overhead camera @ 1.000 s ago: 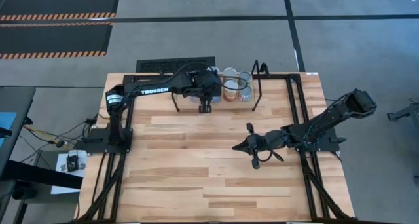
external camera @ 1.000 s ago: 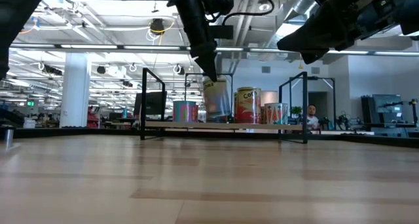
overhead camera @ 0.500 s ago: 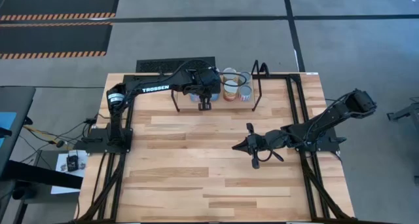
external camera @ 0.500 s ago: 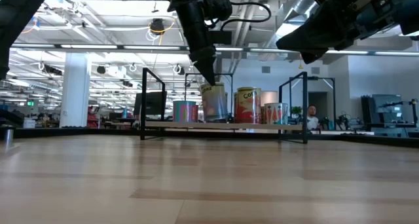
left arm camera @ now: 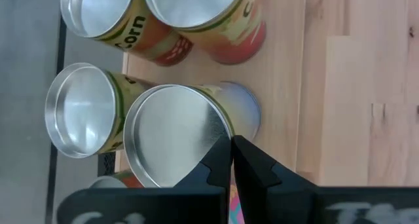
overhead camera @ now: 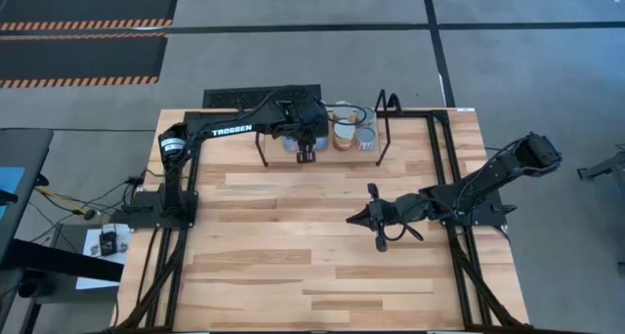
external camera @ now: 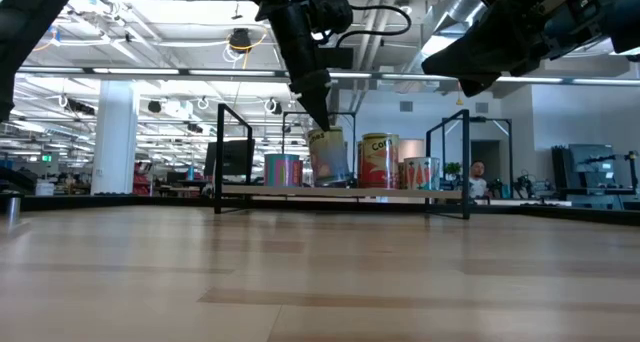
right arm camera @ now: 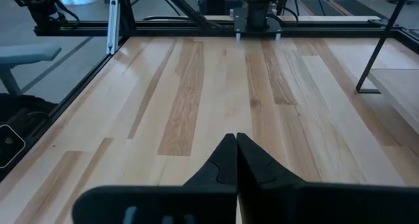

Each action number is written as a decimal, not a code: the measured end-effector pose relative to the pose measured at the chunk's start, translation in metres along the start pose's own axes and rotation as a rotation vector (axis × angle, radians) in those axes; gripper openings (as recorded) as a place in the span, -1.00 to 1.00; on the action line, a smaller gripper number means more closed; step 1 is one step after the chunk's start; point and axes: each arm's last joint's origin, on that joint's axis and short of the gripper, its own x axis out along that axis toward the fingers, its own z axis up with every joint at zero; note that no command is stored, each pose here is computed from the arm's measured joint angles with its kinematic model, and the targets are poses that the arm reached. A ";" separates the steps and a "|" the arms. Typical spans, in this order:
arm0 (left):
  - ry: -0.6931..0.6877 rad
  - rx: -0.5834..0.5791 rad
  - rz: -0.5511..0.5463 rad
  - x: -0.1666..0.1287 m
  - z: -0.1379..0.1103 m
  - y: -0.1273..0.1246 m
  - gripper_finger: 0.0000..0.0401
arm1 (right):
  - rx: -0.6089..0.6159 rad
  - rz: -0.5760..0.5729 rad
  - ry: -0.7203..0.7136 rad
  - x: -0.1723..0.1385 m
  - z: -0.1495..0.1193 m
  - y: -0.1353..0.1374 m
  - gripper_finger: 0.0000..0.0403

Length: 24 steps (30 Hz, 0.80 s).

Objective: Pick and place cans onto a shelf
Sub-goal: Put the canned peaches on the shelf aligned with the canned peaches

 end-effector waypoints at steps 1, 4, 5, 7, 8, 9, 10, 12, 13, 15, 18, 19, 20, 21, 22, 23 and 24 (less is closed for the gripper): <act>0.000 0.000 0.001 0.000 0.000 0.000 -1.00 | 0.000 0.000 0.000 0.000 0.000 0.000 -0.95; 0.000 0.000 0.002 0.000 0.000 0.000 -0.99 | 0.000 0.000 0.000 0.000 0.000 0.000 -0.95; -0.003 0.000 0.003 0.000 0.000 0.000 -0.98 | 0.000 0.000 -0.001 0.000 0.000 0.000 -0.95; -0.013 -0.003 0.006 0.000 0.001 0.000 -0.96 | 0.000 0.000 -0.001 0.000 0.000 0.000 -0.95; -0.017 -0.005 0.008 0.000 0.002 0.001 -0.94 | 0.000 0.000 -0.001 0.000 0.000 0.000 -0.95; -0.020 -0.006 0.011 0.000 0.002 0.001 -0.93 | 0.000 0.000 -0.001 0.000 0.000 0.000 -0.95; -0.023 -0.007 0.012 0.000 0.002 0.001 -0.91 | 0.000 0.000 -0.001 0.000 0.000 0.000 -0.95; -0.023 -0.007 0.011 0.000 0.002 0.001 -0.89 | 0.000 0.000 -0.001 0.000 0.000 0.000 -0.95; -0.024 -0.007 0.011 0.000 0.002 0.001 -0.88 | 0.000 0.000 -0.001 0.000 0.000 0.000 -0.95; -0.024 -0.007 0.011 0.000 0.002 0.001 -0.86 | 0.000 0.000 -0.001 0.000 0.000 0.000 -0.95; -0.028 -0.007 0.013 0.000 0.003 0.001 -0.85 | 0.000 0.000 -0.001 0.000 0.000 0.000 -0.95; -0.028 -0.007 0.013 0.000 0.003 0.001 -0.85 | 0.000 0.000 -0.001 0.000 0.000 0.000 -0.95; -0.028 -0.007 0.013 0.000 0.003 0.001 -0.85 | 0.000 0.000 -0.001 0.000 0.000 0.000 -0.95; -0.028 -0.006 0.013 0.000 0.003 0.001 -0.85 | 0.000 0.000 -0.001 0.000 0.000 0.000 -0.95; -0.027 -0.006 0.013 0.000 0.003 0.001 -0.85 | 0.000 0.000 -0.001 0.000 0.000 0.000 -0.95; -0.028 -0.006 0.013 0.000 0.003 0.001 -0.85 | 0.000 0.000 -0.001 0.000 0.000 0.000 -0.95; -0.028 -0.006 0.013 0.000 0.003 0.001 -0.85 | 0.000 0.000 -0.001 0.000 0.000 0.000 -0.95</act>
